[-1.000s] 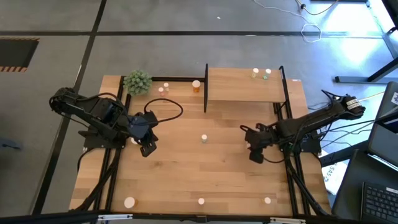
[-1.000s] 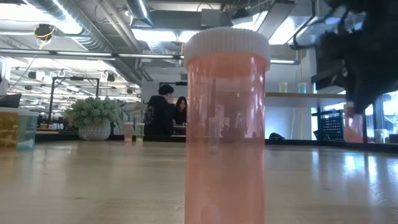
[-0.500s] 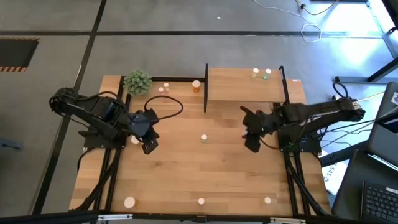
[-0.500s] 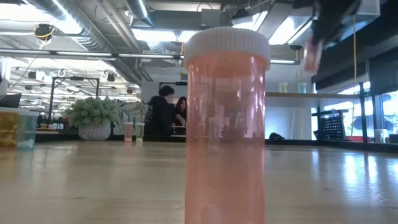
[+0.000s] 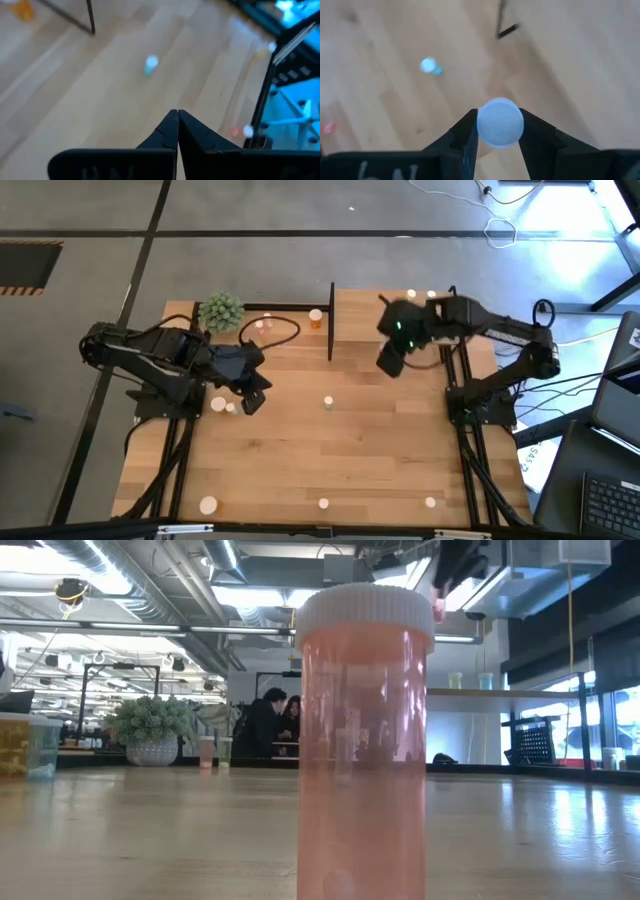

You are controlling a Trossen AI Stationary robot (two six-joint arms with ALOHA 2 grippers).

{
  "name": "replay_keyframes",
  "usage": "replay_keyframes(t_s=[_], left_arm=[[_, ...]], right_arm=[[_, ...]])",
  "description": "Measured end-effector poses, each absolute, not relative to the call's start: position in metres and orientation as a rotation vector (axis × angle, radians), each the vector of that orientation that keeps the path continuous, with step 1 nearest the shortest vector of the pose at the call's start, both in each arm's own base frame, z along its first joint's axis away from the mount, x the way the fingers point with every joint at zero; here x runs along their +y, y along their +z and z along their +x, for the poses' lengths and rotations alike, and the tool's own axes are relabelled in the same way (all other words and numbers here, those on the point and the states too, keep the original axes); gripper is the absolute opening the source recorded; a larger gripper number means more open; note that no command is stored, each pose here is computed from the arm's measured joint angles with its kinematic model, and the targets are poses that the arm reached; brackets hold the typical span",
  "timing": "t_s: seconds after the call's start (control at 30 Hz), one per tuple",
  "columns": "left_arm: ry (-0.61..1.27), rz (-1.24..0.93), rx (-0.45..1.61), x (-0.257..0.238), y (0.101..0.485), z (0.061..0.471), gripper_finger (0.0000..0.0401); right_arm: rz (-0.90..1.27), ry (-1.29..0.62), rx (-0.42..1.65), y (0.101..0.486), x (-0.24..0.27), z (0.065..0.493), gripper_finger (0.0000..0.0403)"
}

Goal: Pick and place medicine bottles onto shelf by color
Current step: Put the middle pink pill bottle on the shelf

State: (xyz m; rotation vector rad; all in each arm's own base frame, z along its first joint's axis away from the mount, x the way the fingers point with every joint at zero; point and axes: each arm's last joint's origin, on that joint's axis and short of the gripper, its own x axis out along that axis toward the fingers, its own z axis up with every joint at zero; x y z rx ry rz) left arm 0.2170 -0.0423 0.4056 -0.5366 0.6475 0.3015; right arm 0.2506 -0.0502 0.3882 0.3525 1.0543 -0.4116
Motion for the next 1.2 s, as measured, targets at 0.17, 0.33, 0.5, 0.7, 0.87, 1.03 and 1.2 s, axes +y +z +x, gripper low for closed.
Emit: replay_keyframes(t_s=[0.17,0.33,0.5,0.7,0.87,1.03,1.2], left_arm=[[0.309,-0.404,0.549,-0.035,0.413,0.224,0.0],[0.408,-0.302,0.457,-0.025,0.419,0.228,0.0],[0.433,-0.241,0.394,-0.019,0.425,0.231,0.0],[0.436,-0.227,0.398,-0.013,0.425,0.232,0.0],[0.426,-0.228,0.421,-0.012,0.422,0.235,0.0],[0.429,-0.223,0.439,-0.012,0.418,0.24,0.0],[0.408,-0.225,0.461,-0.013,0.414,0.245,0.0]], right_arm=[[0.41,-0.376,1.024,0.401,-0.086,0.255,0.0124],[0.476,-0.451,1.037,0.4,-0.123,0.252,0.0124],[0.536,-0.535,1.095,0.383,-0.16,0.251,0.0124],[0.57,-0.594,1.137,0.358,-0.202,0.253,0.0124],[0.563,-0.627,1.094,0.347,-0.228,0.255,0.0124],[0.578,-0.659,1.085,0.341,-0.241,0.253,0.0124],[0.562,-0.72,1.128,0.336,-0.246,0.25,0.0124]])
